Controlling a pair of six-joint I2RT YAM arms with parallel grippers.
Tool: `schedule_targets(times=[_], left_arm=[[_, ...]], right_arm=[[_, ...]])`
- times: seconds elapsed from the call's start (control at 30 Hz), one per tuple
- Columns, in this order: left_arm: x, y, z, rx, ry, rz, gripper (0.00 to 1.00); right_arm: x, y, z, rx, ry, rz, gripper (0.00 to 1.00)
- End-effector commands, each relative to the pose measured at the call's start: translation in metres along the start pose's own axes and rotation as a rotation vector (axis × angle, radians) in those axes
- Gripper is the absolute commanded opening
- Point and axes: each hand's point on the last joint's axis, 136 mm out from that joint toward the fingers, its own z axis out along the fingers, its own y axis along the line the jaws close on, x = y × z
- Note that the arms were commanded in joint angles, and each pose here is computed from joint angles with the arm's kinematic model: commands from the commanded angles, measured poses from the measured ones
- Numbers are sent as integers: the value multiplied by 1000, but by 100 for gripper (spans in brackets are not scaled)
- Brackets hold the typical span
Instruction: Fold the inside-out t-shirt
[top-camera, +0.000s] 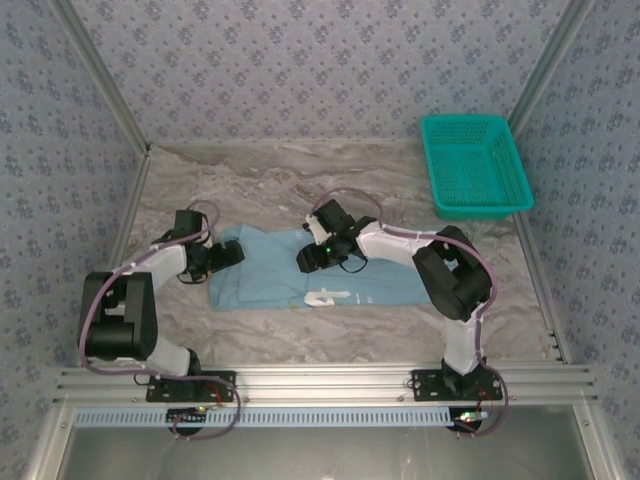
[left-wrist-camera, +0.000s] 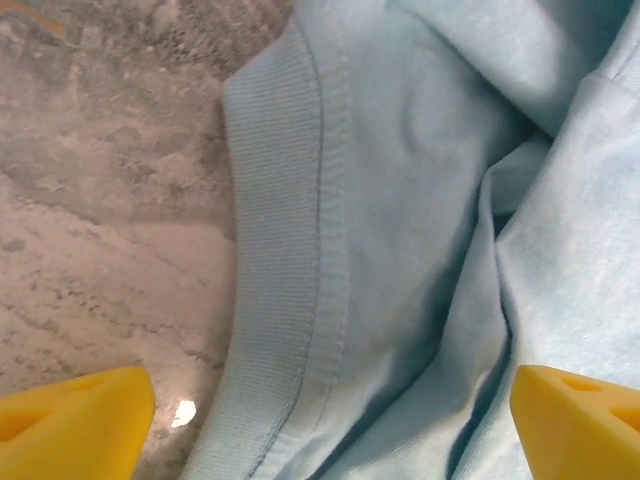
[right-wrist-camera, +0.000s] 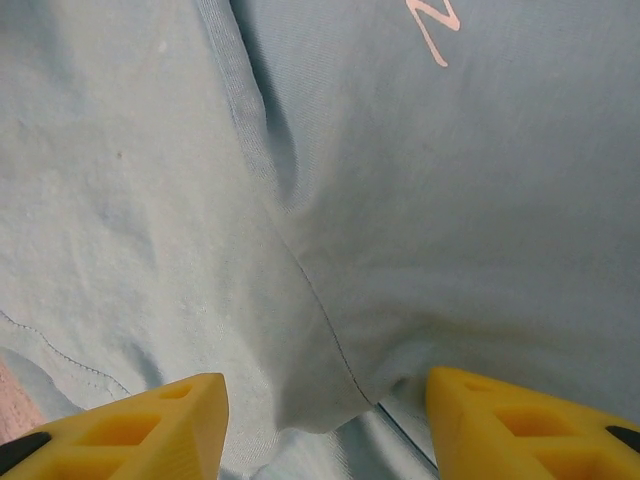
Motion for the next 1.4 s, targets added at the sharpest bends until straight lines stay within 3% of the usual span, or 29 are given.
schedule_targets(times=[0.0, 0.43, 0.67, 1.03, 1.13, 1.23, 1.37], left_arm=[[14, -23, 11, 109, 49, 67, 87], [23, -46, 13, 184, 62, 126, 62], [18, -54, 13, 229, 27, 135, 40], [20, -70, 21, 264, 35, 177, 23], [15, -59, 21, 188, 22, 175, 20], [11, -43, 18, 75, 5, 170, 27], [8, -38, 9, 46, -33, 154, 35]], right_arm=[[4, -2, 9, -13, 21, 36, 56], [3, -2, 11, -5, 30, 43, 55], [4, -2, 14, -1, 36, 44, 55], [3, -2, 12, 10, 35, 47, 54], [3, -2, 10, 11, 36, 45, 54], [3, -2, 10, 11, 36, 45, 54], [4, -2, 12, 11, 39, 47, 54]])
